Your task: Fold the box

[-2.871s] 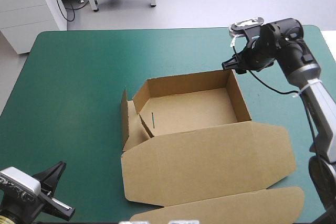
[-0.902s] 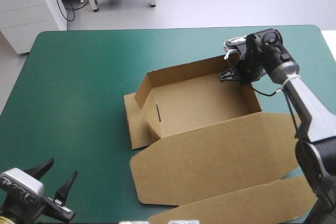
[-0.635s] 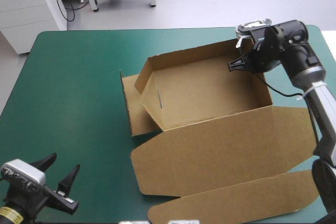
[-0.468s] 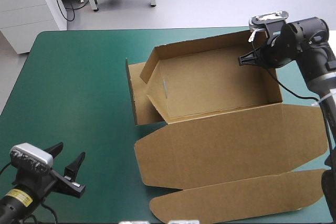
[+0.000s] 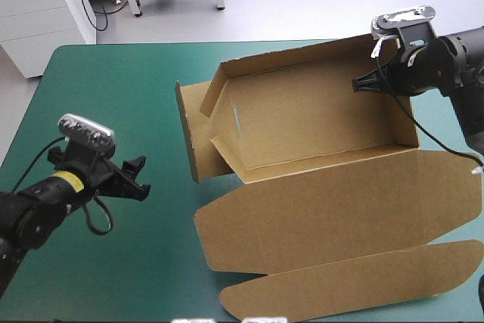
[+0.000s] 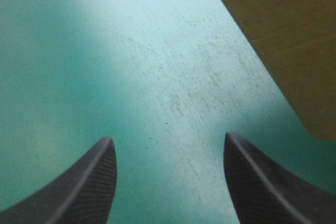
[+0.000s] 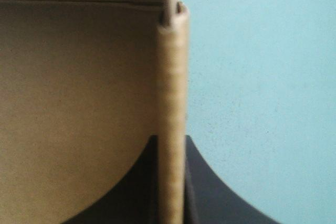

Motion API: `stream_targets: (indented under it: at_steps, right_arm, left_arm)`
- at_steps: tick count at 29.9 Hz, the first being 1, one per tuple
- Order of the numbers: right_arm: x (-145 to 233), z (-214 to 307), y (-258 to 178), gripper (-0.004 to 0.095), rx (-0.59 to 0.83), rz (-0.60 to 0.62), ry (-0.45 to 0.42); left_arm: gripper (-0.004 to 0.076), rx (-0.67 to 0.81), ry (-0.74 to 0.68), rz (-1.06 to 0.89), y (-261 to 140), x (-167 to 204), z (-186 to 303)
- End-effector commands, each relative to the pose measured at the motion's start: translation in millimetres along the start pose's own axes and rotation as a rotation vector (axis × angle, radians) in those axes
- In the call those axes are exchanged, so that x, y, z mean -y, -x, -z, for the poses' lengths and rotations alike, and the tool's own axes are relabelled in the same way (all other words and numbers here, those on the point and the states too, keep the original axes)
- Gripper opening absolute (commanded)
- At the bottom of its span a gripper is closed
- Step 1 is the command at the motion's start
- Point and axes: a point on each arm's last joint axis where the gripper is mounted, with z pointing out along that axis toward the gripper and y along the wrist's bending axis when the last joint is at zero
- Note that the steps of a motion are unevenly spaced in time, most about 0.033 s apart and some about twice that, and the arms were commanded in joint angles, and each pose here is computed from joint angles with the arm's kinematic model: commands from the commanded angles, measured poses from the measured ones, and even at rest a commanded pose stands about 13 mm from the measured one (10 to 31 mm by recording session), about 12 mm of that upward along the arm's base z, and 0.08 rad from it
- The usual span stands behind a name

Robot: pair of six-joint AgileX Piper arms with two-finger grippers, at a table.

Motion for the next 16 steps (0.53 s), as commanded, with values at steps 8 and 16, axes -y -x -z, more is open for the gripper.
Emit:
stream_targets:
  at_steps: [8,16]
  right_arm:
    - [6,49,-3,-0.002,0.118,-0.013,-0.011]
    - [1,53,-4,-0.002,0.129,-0.028,0.05]
  left_arm:
    - [0.0424,-0.162,0.017,0.216,29,-54,-75]
    - [0.0424,-0.12,-0.327,0.405,24,-66,-120]
